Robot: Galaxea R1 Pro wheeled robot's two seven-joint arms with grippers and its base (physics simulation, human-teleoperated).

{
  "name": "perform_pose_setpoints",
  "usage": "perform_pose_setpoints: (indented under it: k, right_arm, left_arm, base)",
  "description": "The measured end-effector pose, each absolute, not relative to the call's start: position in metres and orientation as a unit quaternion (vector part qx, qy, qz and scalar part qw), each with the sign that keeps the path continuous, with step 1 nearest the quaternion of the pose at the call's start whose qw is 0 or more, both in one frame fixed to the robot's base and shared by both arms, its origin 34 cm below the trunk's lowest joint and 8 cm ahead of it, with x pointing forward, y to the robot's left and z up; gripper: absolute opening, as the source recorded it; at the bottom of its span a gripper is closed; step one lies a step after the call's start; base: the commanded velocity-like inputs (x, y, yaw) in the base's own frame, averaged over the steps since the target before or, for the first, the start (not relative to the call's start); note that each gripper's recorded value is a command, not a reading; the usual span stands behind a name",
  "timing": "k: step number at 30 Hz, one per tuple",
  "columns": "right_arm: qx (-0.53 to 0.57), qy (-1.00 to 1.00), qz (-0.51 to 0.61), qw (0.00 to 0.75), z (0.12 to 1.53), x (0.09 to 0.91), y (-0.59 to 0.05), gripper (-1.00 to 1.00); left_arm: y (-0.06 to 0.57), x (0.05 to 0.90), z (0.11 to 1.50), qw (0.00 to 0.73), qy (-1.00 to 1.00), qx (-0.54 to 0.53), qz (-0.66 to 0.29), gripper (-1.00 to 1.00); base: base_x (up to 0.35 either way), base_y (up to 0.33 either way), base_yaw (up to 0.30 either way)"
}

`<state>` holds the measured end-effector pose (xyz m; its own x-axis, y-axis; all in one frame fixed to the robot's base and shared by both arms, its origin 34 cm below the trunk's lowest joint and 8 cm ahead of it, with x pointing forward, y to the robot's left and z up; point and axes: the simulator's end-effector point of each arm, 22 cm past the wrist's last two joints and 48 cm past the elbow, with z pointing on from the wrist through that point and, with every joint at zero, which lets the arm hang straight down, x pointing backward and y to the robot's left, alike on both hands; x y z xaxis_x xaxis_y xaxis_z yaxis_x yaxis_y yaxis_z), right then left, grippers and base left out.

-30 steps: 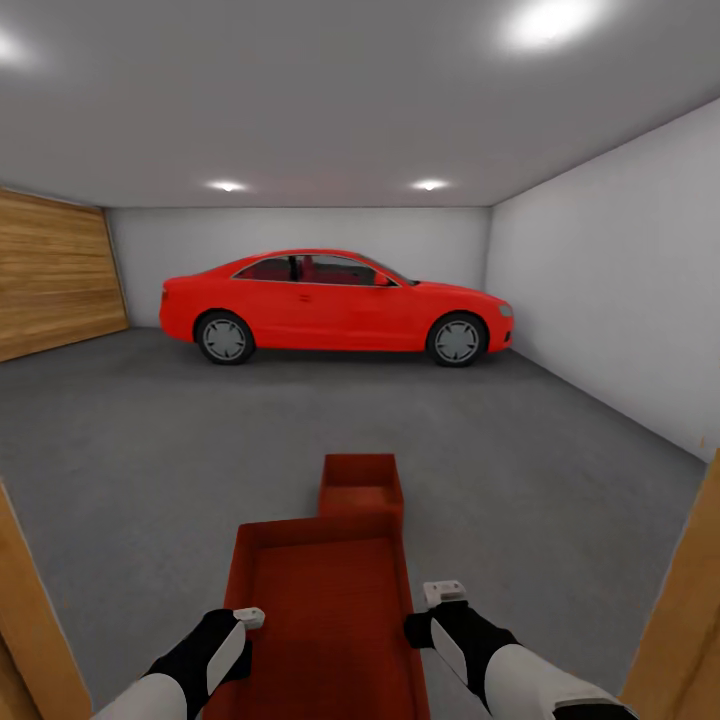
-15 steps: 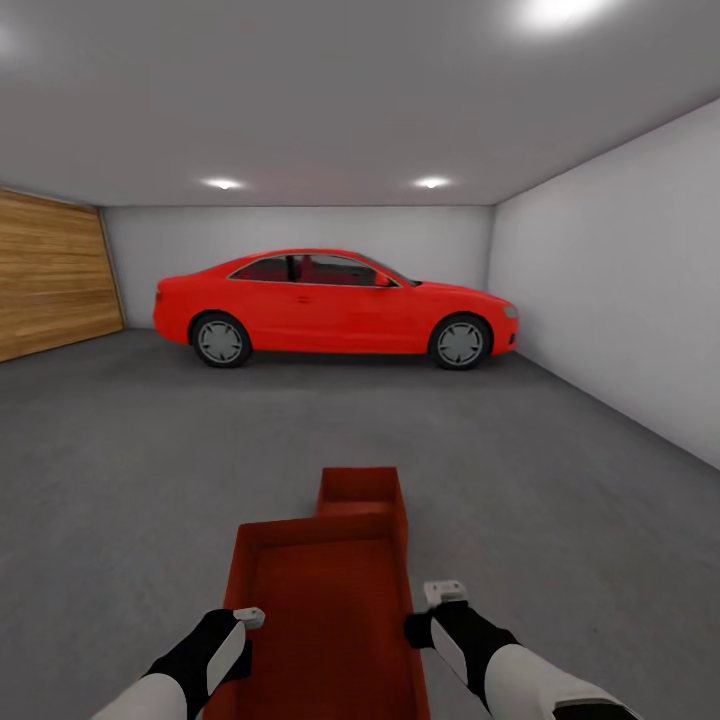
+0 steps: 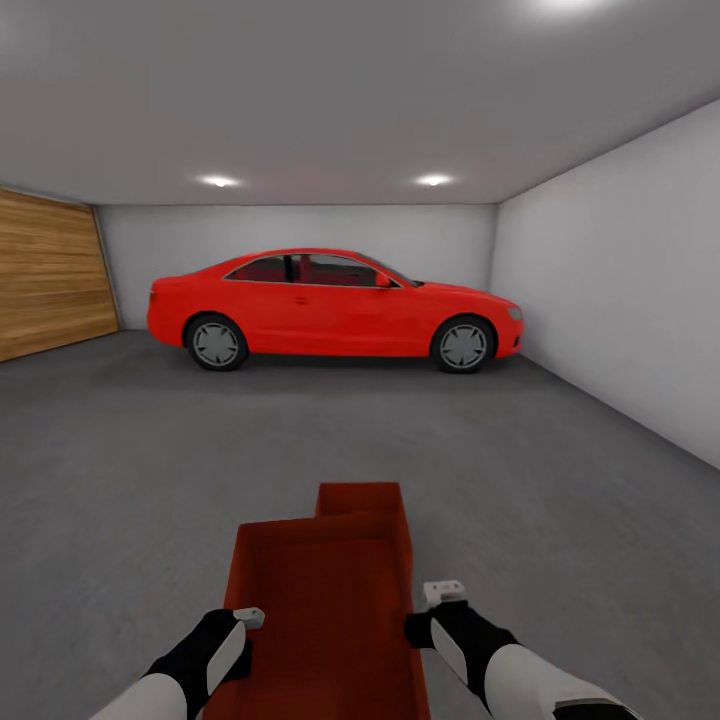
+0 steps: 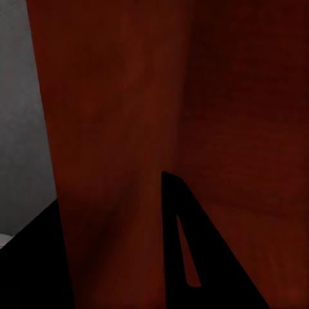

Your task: Move the two storage containers from the living room to the garage. In the garage, place one container on the floor and stack the other container on top of it (either order is fine).

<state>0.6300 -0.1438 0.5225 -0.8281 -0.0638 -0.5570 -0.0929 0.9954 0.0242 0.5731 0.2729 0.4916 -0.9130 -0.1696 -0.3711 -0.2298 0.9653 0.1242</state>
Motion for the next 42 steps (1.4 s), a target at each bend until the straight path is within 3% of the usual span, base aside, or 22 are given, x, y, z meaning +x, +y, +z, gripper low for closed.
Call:
perform_pose_setpoints:
  k: [9,24,32,42]
  right_arm:
    - [-0.041,0.956,0.026,0.29,0.523,0.63,-0.143,-1.0]
    - [-0.041,0.955,0.026,0.292,0.525,0.631,-0.144,-1.0]
    - [-0.042,0.955,0.026,0.293,0.525,0.631,-0.143,-1.0]
    - [-0.03,0.952,0.038,0.303,0.531,0.638,-0.141,-1.0]
  left_arm:
    - [0.273,0.573,0.492,0.182,0.974,-0.103,0.082,-1.0]
    - [0.273,0.574,0.494,0.184,0.974,-0.103,0.082,-1.0]
    - [0.273,0.574,0.494,0.184,0.974,-0.103,0.082,-1.0]
    - [0.263,0.559,0.479,0.18,0.975,-0.111,0.065,-1.0]
  base:
    - [0.341,0.0,-0.007]
    - [0.341,0.0,-0.238]
    - [0.341,0.0,-0.032]
    - [0.0,0.0,0.0]
